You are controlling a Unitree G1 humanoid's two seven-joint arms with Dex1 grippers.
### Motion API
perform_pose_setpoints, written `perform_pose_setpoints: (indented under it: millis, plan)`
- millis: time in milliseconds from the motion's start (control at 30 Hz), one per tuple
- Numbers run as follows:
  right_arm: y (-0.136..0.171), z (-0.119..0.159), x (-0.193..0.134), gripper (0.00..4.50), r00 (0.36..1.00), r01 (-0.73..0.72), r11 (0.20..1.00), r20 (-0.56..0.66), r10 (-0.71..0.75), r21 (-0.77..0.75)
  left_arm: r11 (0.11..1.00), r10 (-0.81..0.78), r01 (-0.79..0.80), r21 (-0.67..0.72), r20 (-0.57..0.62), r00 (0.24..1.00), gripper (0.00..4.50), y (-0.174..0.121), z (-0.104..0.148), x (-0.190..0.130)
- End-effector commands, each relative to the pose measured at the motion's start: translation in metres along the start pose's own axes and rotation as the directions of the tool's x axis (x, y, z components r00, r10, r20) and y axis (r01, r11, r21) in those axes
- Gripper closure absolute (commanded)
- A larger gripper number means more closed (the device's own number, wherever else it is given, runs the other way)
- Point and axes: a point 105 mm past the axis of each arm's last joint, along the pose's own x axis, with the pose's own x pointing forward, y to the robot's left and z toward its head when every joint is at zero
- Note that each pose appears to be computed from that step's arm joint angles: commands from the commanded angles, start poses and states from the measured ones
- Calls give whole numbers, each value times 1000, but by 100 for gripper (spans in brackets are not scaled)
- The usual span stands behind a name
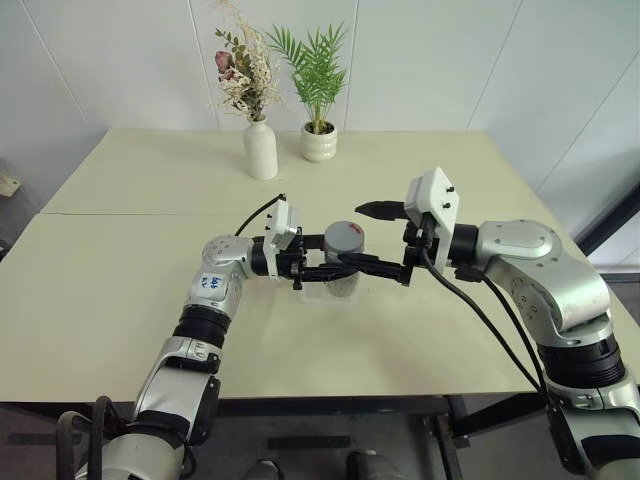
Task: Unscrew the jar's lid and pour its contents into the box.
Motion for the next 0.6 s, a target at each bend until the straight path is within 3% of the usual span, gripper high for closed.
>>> perform_pose_setpoints:
  millis: [33,300,600]
  plan:
    - [-13,11,-18,2,995,102,994,13,-102,-31,999,-27,27,37,8,1000,235,-3,6,0]
    - [5,16,-23,2,999,45,999,18,-45,-12,999,-27,27,32,4,1000,235,-3,5,0]
    - [11,35,-2,2,994,-22,1000,104,23,-11,999,-34,34,32,2,999,235,-2,5,2]
